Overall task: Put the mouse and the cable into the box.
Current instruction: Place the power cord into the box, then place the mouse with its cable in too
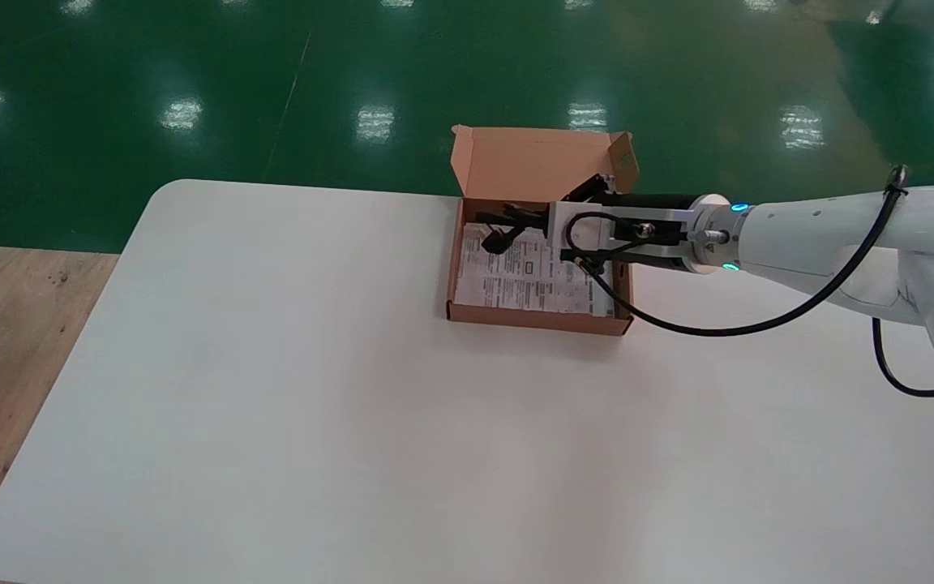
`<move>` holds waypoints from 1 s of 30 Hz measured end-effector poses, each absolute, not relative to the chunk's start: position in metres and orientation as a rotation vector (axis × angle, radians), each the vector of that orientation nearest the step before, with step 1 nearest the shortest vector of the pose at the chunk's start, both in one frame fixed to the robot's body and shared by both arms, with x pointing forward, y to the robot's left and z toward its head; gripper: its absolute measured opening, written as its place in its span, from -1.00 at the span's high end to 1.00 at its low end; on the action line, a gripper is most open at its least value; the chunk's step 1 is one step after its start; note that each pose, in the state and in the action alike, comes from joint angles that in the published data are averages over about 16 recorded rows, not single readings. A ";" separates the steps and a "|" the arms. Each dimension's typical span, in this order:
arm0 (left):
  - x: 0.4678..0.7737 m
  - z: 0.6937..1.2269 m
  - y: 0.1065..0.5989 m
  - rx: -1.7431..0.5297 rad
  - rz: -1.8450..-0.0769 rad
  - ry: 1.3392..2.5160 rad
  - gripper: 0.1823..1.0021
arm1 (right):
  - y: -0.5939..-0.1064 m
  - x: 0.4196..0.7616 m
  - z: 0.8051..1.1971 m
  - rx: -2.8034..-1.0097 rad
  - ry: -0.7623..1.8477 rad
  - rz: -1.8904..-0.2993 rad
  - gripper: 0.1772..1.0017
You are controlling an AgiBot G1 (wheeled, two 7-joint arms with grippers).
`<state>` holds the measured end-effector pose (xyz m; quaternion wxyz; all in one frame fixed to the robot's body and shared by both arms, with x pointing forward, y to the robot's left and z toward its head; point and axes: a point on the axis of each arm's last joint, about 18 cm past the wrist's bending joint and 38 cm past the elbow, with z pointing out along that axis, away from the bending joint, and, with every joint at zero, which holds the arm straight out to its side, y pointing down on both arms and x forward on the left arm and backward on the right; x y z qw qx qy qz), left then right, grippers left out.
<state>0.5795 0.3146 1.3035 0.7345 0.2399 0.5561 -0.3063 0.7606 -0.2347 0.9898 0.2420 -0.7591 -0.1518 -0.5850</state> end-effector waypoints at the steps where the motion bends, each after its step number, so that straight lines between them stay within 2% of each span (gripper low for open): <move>1: 0.580 1.303 0.315 0.527 -0.673 1.224 0.90 | -0.234 0.760 0.988 -2.075 -0.420 -1.591 0.85; 21: 0.589 1.293 0.311 0.530 -0.669 1.261 0.90 | -0.227 0.750 0.959 -2.110 -0.492 -1.461 0.82; 30: 0.614 1.266 0.278 0.569 -0.715 1.318 0.90 | -0.244 0.742 0.989 -2.033 -0.439 -1.479 0.67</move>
